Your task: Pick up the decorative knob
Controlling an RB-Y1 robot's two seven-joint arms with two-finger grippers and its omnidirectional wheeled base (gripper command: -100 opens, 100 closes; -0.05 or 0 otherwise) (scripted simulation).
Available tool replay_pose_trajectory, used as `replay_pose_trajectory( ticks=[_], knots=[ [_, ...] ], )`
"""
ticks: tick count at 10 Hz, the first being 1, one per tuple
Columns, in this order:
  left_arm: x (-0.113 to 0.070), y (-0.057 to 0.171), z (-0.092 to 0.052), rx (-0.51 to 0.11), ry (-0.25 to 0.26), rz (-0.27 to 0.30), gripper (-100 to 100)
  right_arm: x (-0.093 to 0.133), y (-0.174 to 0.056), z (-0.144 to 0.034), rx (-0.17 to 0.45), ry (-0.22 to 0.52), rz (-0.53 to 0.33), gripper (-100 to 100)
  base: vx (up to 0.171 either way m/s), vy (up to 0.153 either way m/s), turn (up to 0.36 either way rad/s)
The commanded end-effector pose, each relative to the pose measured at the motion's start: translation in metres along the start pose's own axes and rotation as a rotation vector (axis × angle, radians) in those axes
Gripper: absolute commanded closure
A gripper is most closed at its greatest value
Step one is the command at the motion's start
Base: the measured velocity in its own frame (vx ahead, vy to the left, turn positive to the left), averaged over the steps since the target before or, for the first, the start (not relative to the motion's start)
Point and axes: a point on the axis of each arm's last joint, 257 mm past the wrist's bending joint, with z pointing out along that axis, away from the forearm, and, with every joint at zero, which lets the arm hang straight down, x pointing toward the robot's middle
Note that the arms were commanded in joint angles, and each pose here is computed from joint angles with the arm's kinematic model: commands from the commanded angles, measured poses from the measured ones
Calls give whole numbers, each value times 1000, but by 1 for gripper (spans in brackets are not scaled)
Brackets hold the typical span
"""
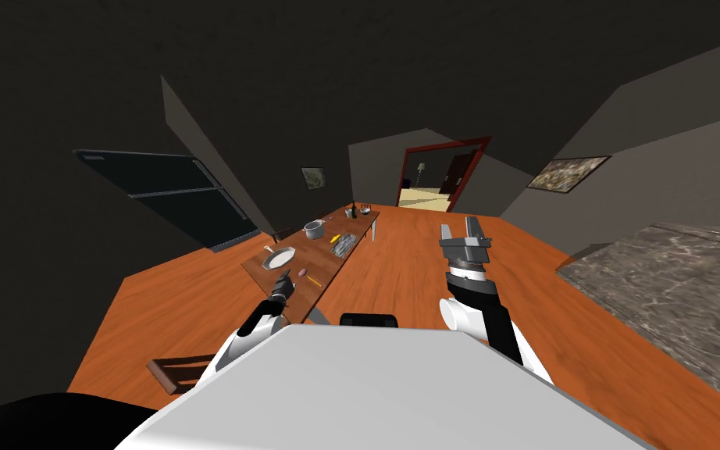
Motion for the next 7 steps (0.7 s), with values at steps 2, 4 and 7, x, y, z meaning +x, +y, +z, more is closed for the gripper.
replay_pose_trajectory(
  ticks=[2, 4, 7],
  knots=[
    [-31, 26, 2, -89, -48, -27, -100, 0, 0, 0, 0, 0, 0, 0, 146, -69, 6],
    [-52, 44, 2, -149, -86, -52, -100, 0, 0, 0, 0, 0, 0, 0, 131, -73, 11],
    [-93, 73, -1, -252, -161, -111, -100, 0, 0, 0, 0, 0, 0, 0, 132, -52, 7]
  ],
)
